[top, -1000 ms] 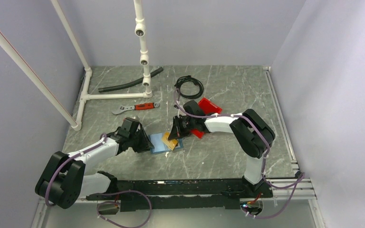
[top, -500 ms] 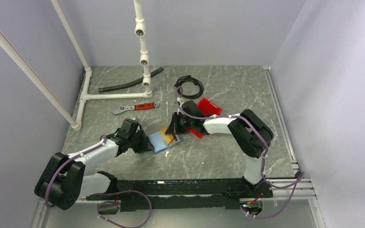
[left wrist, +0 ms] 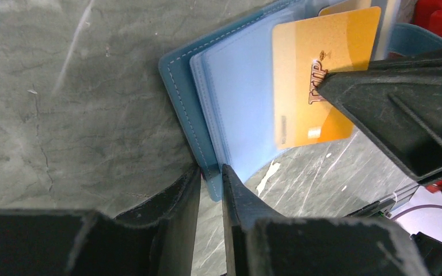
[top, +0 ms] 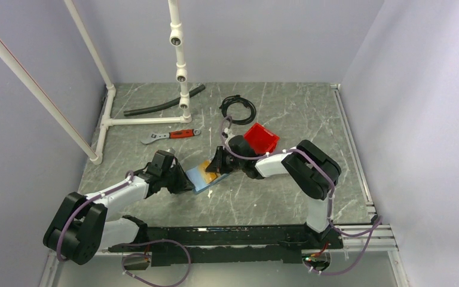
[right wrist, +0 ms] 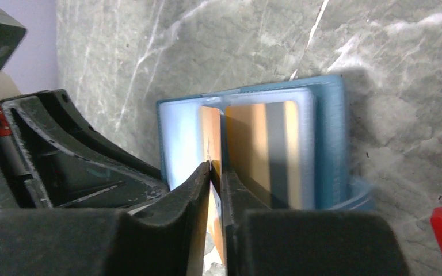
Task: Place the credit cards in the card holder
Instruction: Insert the credit card into the card holder.
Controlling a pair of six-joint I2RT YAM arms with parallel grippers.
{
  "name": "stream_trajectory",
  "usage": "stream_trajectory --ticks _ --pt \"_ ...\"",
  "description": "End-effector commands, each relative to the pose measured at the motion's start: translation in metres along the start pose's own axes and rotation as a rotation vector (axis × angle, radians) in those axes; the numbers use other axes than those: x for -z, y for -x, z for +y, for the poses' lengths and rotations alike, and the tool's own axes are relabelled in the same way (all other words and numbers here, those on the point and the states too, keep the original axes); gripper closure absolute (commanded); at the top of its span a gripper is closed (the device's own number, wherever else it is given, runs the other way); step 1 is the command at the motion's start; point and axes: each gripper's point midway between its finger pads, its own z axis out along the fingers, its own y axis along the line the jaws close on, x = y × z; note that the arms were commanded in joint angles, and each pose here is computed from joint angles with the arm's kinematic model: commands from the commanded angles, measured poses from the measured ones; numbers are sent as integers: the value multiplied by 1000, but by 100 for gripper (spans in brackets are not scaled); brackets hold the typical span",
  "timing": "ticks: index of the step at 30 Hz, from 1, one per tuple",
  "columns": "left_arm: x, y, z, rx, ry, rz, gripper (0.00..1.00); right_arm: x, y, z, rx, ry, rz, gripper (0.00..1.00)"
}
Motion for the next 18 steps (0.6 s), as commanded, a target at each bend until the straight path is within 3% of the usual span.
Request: stream_trajectory --ticks 1,6,13,18 --pt "-1 -9 15 5 44 20 74 -1 -6 -12 63 -98 -10 80" --pt "-1 -10 15 1 42 22 74 14 -2 -30 229 -269 42 58" --pt "-2 -8 13 -8 40 25 75 19 -12 -10 351 -256 103 49" --pt "-4 -9 11 -11 34 36 75 24 -9 3 420 -262 129 37"
